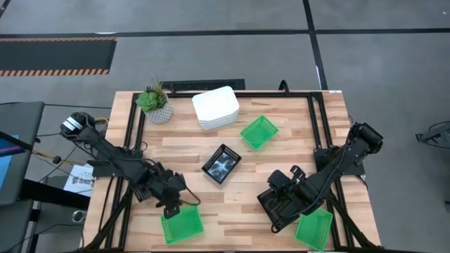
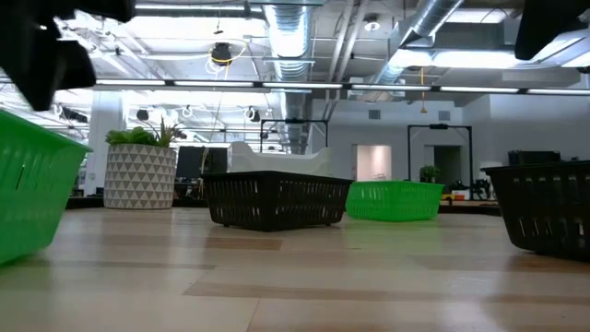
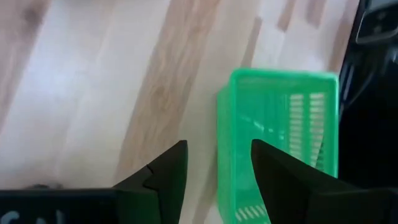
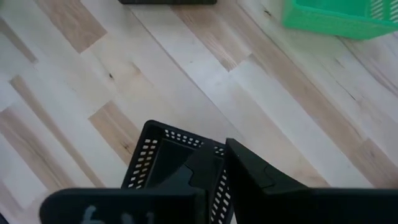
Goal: Stack baskets by color
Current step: Stack the left green bin on top of the top green bin, then adjust the bottom green bin
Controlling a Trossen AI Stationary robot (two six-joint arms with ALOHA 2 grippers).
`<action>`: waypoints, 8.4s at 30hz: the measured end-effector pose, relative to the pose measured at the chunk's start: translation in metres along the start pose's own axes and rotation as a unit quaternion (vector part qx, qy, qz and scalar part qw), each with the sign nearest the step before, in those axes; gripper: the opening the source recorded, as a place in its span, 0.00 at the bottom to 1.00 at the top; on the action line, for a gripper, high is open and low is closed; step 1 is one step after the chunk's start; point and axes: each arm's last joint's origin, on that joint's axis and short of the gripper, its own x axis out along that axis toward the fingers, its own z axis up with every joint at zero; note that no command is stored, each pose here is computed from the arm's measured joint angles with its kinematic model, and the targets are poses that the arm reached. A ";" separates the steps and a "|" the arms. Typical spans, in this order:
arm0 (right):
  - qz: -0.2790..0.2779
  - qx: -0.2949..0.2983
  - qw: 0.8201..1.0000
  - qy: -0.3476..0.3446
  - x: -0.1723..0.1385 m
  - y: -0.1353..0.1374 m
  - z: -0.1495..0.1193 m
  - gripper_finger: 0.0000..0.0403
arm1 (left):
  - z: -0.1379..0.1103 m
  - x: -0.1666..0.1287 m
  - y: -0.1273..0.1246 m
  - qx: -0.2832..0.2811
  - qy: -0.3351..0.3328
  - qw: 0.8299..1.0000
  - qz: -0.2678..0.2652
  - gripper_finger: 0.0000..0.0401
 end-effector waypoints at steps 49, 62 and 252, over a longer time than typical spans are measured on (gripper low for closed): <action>0.030 0.022 0.999 -0.014 -0.008 0.007 -0.012 0.16 | 0.034 0.023 0.017 -0.042 0.026 0.993 0.104 0.00; 0.046 0.055 0.996 -0.053 -0.017 0.009 -0.028 0.16 | 0.163 -0.044 0.078 -0.039 -0.255 0.957 0.135 0.00; -0.006 0.057 0.994 0.097 0.105 0.064 0.038 0.16 | 0.114 -0.187 0.003 0.140 -0.291 0.915 0.241 0.44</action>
